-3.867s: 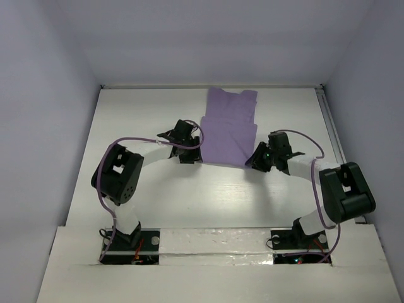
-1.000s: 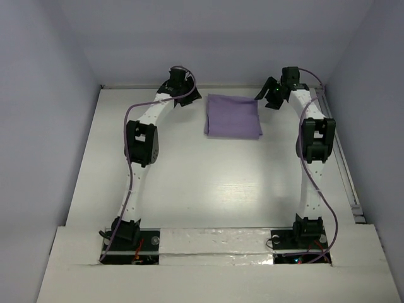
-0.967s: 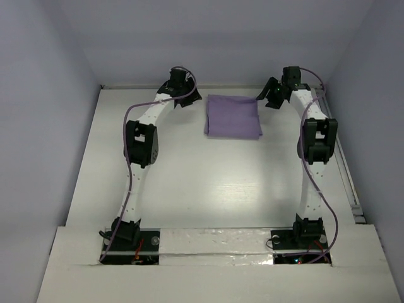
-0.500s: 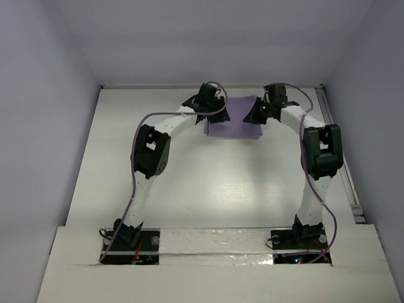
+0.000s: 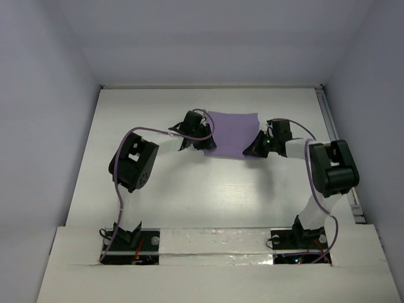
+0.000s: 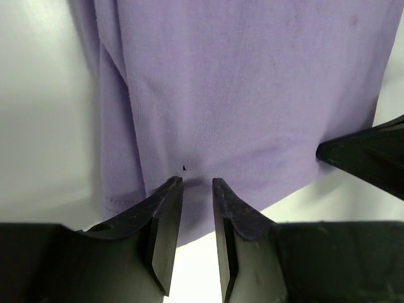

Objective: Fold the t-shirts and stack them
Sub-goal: Fold the long partially folded tshirt into a neat square

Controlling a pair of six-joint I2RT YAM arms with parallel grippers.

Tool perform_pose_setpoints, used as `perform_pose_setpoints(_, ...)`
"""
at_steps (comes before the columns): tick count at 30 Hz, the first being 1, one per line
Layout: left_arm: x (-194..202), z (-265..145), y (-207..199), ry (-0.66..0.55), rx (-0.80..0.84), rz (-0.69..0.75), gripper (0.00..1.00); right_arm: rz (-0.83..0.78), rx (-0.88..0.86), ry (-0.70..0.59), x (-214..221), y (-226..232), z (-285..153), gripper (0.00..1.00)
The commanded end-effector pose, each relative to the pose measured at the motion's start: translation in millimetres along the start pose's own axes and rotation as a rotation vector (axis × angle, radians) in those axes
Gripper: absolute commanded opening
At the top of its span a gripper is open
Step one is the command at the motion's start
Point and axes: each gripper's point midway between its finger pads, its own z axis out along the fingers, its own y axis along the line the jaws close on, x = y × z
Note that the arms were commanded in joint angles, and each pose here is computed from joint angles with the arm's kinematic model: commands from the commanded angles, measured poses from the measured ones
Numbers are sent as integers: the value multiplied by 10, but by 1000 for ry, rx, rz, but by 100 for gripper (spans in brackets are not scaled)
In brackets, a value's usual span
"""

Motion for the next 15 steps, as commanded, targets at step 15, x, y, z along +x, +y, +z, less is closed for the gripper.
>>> perform_pose_setpoints(15,-495,-833,-591,-134,-5,94,27,-125,-26,-47,-203,537,-621,0)
